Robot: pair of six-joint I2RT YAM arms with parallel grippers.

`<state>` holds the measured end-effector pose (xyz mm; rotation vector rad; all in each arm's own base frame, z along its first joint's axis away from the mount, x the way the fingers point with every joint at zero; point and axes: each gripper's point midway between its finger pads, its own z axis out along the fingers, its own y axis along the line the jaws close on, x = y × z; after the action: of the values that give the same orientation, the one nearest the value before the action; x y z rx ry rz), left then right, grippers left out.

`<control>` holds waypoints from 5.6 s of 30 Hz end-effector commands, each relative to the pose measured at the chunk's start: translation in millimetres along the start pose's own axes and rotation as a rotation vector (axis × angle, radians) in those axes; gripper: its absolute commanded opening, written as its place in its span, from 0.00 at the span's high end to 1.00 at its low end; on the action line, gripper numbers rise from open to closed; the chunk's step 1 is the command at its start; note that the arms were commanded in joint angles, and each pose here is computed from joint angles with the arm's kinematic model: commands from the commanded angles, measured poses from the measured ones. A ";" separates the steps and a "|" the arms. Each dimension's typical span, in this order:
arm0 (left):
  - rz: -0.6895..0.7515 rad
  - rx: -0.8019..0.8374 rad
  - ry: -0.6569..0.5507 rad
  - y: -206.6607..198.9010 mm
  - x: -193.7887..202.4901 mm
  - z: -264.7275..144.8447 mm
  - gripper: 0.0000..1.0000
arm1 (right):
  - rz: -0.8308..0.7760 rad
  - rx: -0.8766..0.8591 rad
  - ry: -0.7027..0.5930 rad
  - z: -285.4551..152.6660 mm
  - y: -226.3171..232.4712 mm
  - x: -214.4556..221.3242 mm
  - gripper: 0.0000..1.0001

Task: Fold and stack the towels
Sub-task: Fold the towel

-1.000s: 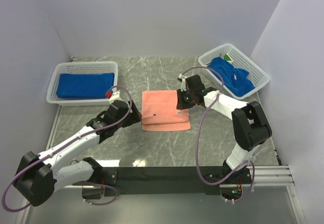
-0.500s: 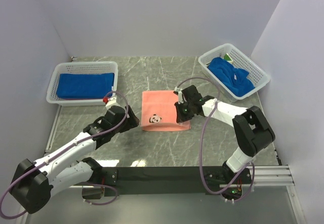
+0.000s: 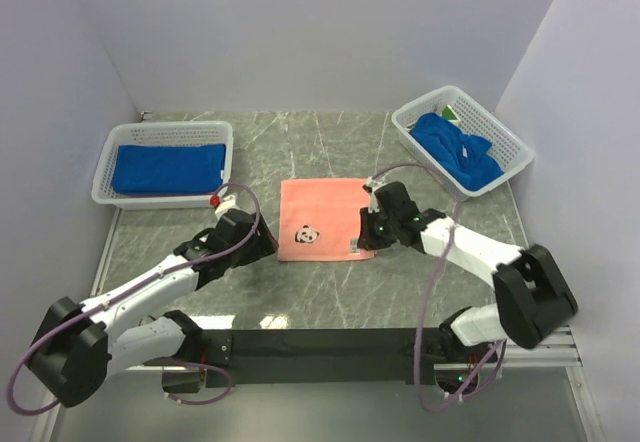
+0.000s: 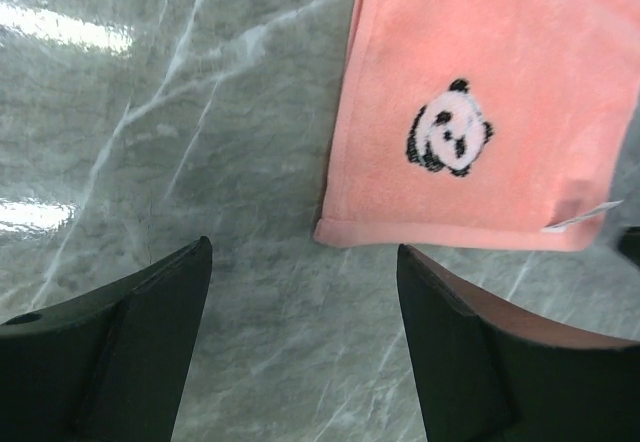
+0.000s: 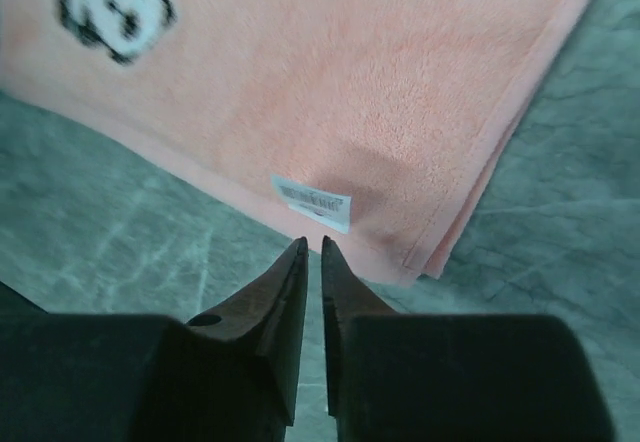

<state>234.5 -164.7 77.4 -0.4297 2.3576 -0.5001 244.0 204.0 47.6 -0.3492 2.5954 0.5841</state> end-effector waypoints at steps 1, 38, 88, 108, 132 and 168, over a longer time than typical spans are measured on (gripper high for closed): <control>-0.027 0.045 0.001 -18.0 -3.1 4.5 0.21 | 0.059 0.015 -0.220 -24.8 6.2 -39.3 0.76; 0.011 -0.047 0.130 -11.2 51.5 45.7 0.64 | 0.503 0.102 -0.254 0.9 -46.2 25.9 0.59; 0.033 -0.041 0.108 -20.8 42.0 40.1 0.87 | 0.550 0.037 -0.352 -4.9 -37.2 2.3 0.90; 0.059 -0.025 0.063 -43.2 15.6 27.4 0.99 | 0.445 0.020 -0.379 -24.6 -24.0 -26.9 1.00; 0.083 0.032 -0.336 -150.6 -286.4 102.2 0.99 | 0.210 0.111 -0.686 -58.7 -72.5 -310.9 1.00; -0.034 0.089 0.004 -68.4 -105.6 60.7 0.99 | 0.298 -0.028 -0.388 -28.9 -54.0 -128.4 1.00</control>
<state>373.5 -201.0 123.2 -0.4139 2.3501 -0.6394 370.0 165.5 112.6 0.1371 2.2958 0.7236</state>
